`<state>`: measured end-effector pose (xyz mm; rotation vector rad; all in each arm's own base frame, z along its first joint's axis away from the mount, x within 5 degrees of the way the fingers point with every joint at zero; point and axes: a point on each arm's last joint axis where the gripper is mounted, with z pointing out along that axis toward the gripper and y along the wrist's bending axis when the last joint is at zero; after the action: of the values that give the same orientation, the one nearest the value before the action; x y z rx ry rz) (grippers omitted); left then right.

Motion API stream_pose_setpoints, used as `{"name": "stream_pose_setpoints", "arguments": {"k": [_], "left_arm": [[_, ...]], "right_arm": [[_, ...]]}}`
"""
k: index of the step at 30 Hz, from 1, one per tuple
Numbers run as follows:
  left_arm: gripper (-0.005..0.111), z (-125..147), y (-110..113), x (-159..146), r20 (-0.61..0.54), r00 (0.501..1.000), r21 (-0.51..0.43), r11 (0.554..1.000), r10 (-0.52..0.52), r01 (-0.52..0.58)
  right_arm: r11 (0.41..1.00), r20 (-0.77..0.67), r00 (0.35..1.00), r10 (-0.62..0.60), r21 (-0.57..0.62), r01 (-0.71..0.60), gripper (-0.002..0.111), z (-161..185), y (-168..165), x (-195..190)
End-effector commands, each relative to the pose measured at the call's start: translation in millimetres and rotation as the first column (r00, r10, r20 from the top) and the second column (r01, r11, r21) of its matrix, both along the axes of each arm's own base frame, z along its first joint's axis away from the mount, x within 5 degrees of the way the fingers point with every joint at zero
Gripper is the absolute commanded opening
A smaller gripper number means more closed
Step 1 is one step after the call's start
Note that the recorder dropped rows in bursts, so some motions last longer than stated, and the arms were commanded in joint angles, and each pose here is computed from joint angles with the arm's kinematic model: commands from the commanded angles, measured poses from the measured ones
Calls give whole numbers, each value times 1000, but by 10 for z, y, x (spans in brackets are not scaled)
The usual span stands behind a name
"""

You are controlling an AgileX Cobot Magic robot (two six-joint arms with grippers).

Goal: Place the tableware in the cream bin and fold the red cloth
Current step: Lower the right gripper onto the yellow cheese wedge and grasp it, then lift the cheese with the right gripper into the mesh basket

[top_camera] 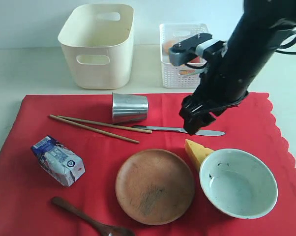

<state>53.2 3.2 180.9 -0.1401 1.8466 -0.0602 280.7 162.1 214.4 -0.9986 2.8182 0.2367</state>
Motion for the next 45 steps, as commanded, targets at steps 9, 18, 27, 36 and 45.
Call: {"name": "stream_pose_setpoints", "arguments": {"k": [9,18,27,36,45], "left_arm": [[0,1,1,-1,10,1000,3,1000,2,-2],[0,1,1,-1,10,1000,3,1000,2,-2],[0,1,1,-1,10,1000,3,1000,2,-2],[0,1,1,-1,10,1000,3,1000,2,-2],[0,1,1,-1,10,1000,3,1000,2,-2]], "right_arm": [[987,-148,989,-20,-159,-4,70,-661,132,241],[984,-189,982,-27,-178,-7,68,-864,143,255],[986,-180,983,-28,-168,-3,31,-885,156,269],[989,-134,991,-8,-145,-11,0,-887,176,311],[994,-63,998,-6,-110,-1,0,-728,187,337]]}}
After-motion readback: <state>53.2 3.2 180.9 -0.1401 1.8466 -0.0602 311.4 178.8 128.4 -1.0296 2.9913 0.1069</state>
